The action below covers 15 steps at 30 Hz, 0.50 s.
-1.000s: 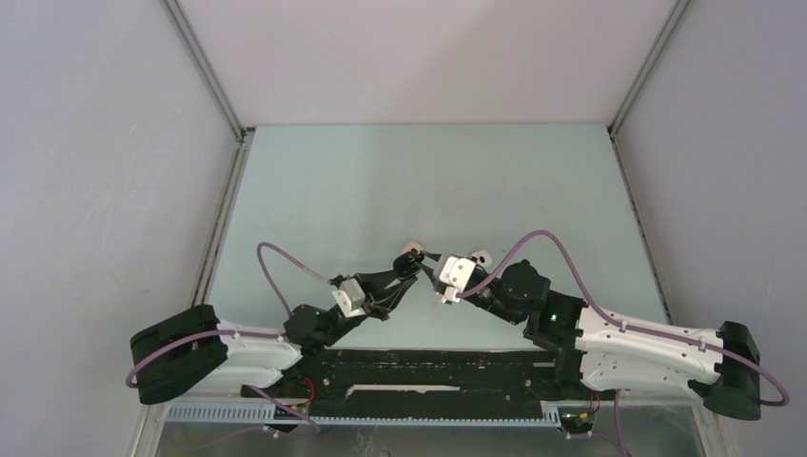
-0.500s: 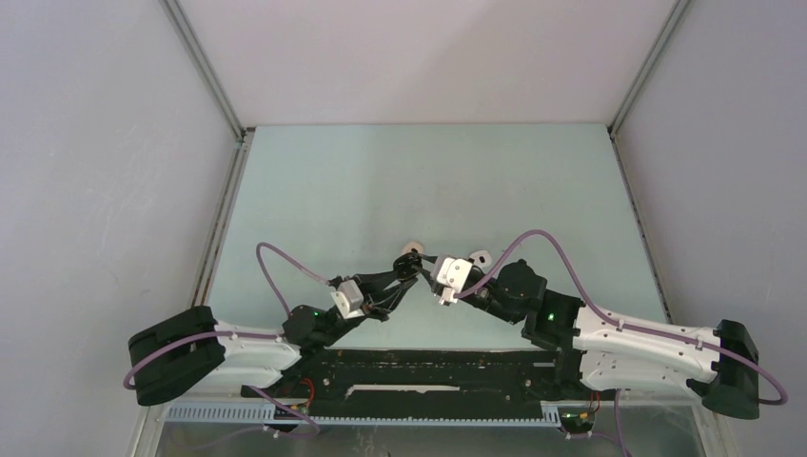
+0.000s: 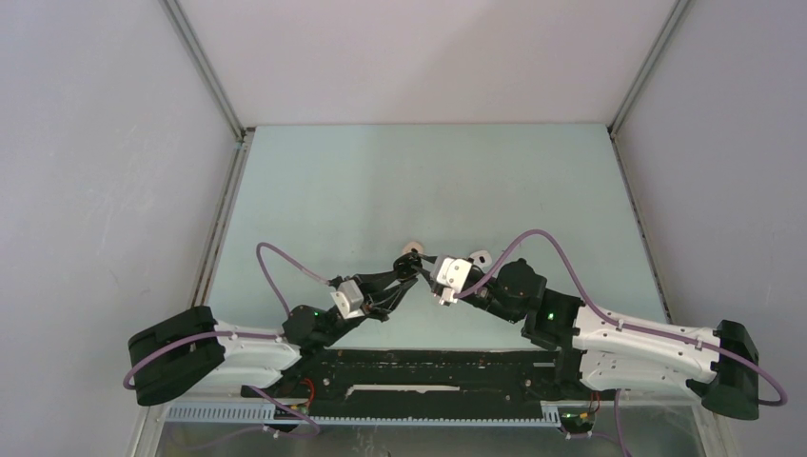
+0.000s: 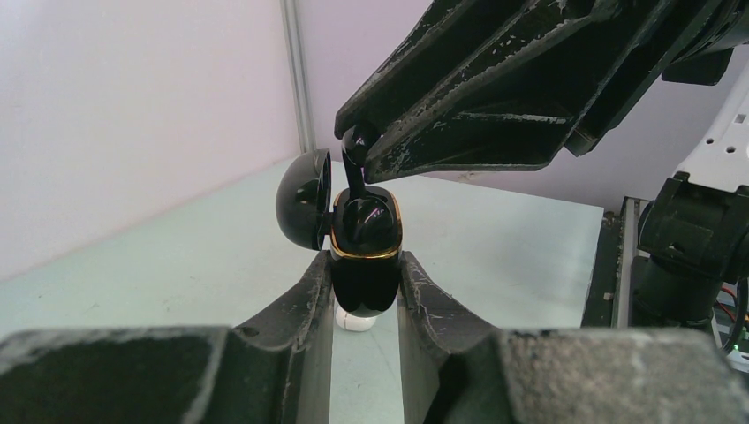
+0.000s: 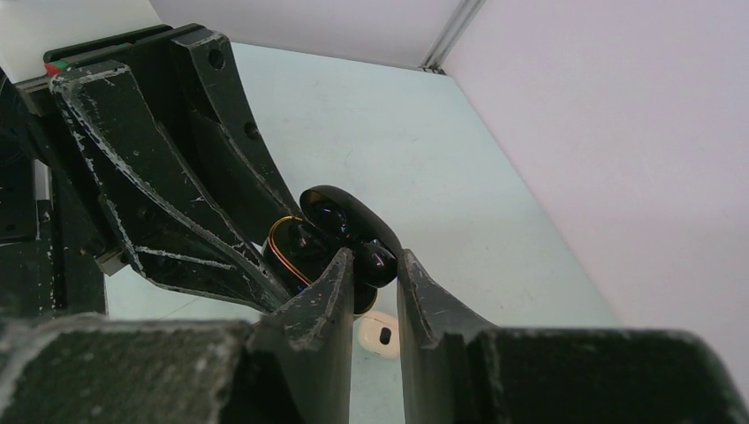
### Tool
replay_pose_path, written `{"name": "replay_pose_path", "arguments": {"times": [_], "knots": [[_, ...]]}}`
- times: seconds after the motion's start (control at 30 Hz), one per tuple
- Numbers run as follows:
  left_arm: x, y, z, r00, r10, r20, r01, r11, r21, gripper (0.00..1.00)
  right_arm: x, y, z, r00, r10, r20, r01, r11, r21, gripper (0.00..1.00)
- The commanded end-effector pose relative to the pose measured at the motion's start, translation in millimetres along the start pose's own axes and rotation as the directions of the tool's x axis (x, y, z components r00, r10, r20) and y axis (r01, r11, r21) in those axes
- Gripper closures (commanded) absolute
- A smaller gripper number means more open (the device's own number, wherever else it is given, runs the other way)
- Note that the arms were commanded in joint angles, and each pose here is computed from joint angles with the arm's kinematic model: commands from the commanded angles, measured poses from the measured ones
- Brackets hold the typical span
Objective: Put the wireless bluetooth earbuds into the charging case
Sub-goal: Place the earbud in the charging case.
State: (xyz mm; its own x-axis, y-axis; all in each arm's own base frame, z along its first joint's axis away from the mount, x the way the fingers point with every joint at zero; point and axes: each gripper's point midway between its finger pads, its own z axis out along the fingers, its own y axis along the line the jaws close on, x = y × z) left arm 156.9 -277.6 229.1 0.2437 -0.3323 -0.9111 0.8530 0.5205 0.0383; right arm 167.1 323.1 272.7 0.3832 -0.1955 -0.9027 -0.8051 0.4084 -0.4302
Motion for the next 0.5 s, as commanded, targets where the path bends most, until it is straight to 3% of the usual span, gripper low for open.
{"name": "replay_pose_path", "arguments": {"times": [0.0,0.47], "knots": [[-17.8,-0.9,2.9,0.998,0.029,0.064,-0.029,1.000,0.007,1.00,3.9,7.7,0.5,1.000,-0.010,-0.003,0.010,0.999,-0.041,1.00],[-18.3,0.5,2.4,0.997,0.032,0.064,-0.033,0.999,0.000,1.00,17.1,18.1,-0.3,0.993,-0.117,-0.026,0.115,0.989,-0.092,1.00]]}}
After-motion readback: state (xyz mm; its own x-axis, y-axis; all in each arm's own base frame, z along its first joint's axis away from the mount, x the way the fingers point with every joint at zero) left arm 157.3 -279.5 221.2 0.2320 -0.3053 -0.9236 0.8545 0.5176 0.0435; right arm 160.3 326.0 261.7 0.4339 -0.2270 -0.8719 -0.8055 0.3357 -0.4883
